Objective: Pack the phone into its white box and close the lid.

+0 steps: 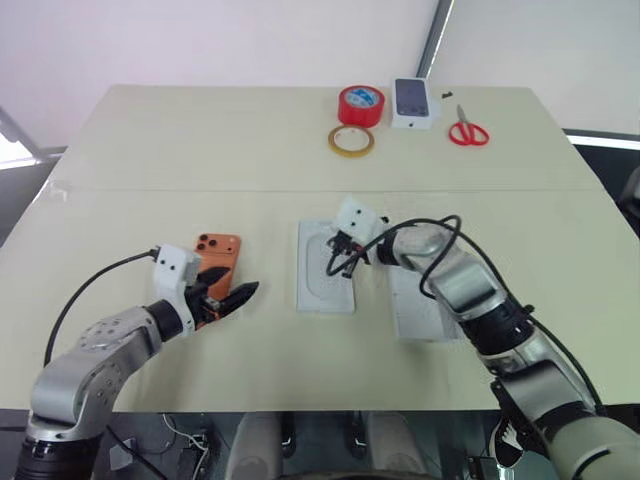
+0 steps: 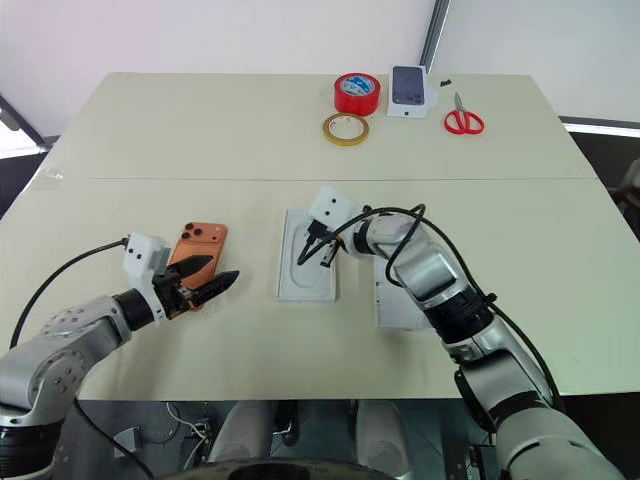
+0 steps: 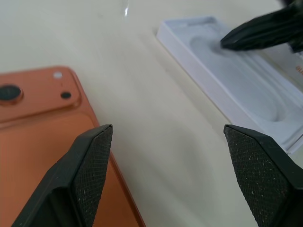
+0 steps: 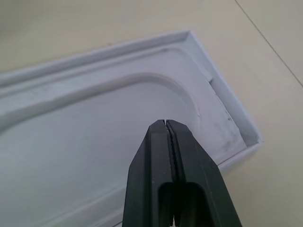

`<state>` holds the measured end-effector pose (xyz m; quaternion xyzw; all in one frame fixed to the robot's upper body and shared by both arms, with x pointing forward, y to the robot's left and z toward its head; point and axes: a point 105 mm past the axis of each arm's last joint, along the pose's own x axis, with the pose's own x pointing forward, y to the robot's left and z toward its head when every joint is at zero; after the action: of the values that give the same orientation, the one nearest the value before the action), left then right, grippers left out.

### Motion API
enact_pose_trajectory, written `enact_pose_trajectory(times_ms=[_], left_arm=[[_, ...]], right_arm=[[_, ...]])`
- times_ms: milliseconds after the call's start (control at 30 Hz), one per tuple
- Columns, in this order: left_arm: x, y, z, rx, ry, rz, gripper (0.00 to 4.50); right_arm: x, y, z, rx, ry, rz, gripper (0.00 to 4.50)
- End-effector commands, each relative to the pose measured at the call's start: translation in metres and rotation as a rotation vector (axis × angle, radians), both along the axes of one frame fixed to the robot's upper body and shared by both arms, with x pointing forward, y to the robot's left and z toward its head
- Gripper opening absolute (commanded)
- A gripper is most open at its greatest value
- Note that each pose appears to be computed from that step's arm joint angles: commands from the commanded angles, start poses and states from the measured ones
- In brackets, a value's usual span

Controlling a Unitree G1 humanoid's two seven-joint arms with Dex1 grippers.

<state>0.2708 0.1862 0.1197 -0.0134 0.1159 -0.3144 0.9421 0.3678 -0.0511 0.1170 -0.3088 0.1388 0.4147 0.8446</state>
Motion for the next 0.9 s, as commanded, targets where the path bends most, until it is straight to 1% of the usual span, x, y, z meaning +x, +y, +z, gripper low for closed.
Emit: enact_pose_trajectory(times_ms=[33, 200, 300, 367, 467, 567, 633, 700, 767, 833, 900], left_arm=[[-0.004, 0.004, 0.015, 0.035, -0.082, -0.047, 3.94], [-0.012, 0.006, 0.021, 0.068, -0.105, -0.116, 3.94], [-0.016, 0.009, 0.022, 0.103, -0.097, -0.145, 3.94], [-0.016, 0.016, 0.020, 0.118, -0.084, -0.122, 3.94], [-0.012, 0.039, 0.020, 0.109, -0.051, -0.005, 3.94], [-0.012, 0.069, 0.014, 0.035, 0.068, 0.153, 3.94], [-0.014, 0.082, 0.011, 0.014, 0.117, 0.226, 4.49], [-0.013, 0.096, 0.004, -0.001, 0.186, 0.327, 4.49], [-0.014, 0.104, -0.010, -0.003, 0.292, 0.402, 4.49], [-0.012, 0.100, -0.016, -0.030, 0.367, 0.407, 4.49], [-0.007, 0.092, -0.015, -0.085, 0.404, 0.390, 4.49]], right_arm=[[0.009, 0.008, 0.010, -0.017, -0.083, -0.009, 0.03], [0.008, 0.011, 0.009, -0.050, -0.121, 0.011, 0.03], [0.002, 0.013, 0.010, -0.065, -0.136, 0.056, 0.03], [-0.003, 0.017, 0.015, -0.053, -0.155, 0.097, 0.03], [-0.013, 0.029, 0.032, 0.029, -0.157, 0.152, 0.03], [-0.022, 0.045, 0.050, 0.095, -0.165, 0.196, 0.03], [-0.029, 0.056, 0.057, 0.127, -0.159, 0.232, 0.00], [-0.041, 0.074, 0.054, 0.144, -0.125, 0.294, 0.00], [-0.051, 0.090, 0.041, 0.097, -0.076, 0.367, 0.00], [-0.051, 0.099, 0.029, 0.031, -0.071, 0.389, 0.00], [-0.051, 0.106, 0.020, -0.022, -0.076, 0.409, 0.00]])
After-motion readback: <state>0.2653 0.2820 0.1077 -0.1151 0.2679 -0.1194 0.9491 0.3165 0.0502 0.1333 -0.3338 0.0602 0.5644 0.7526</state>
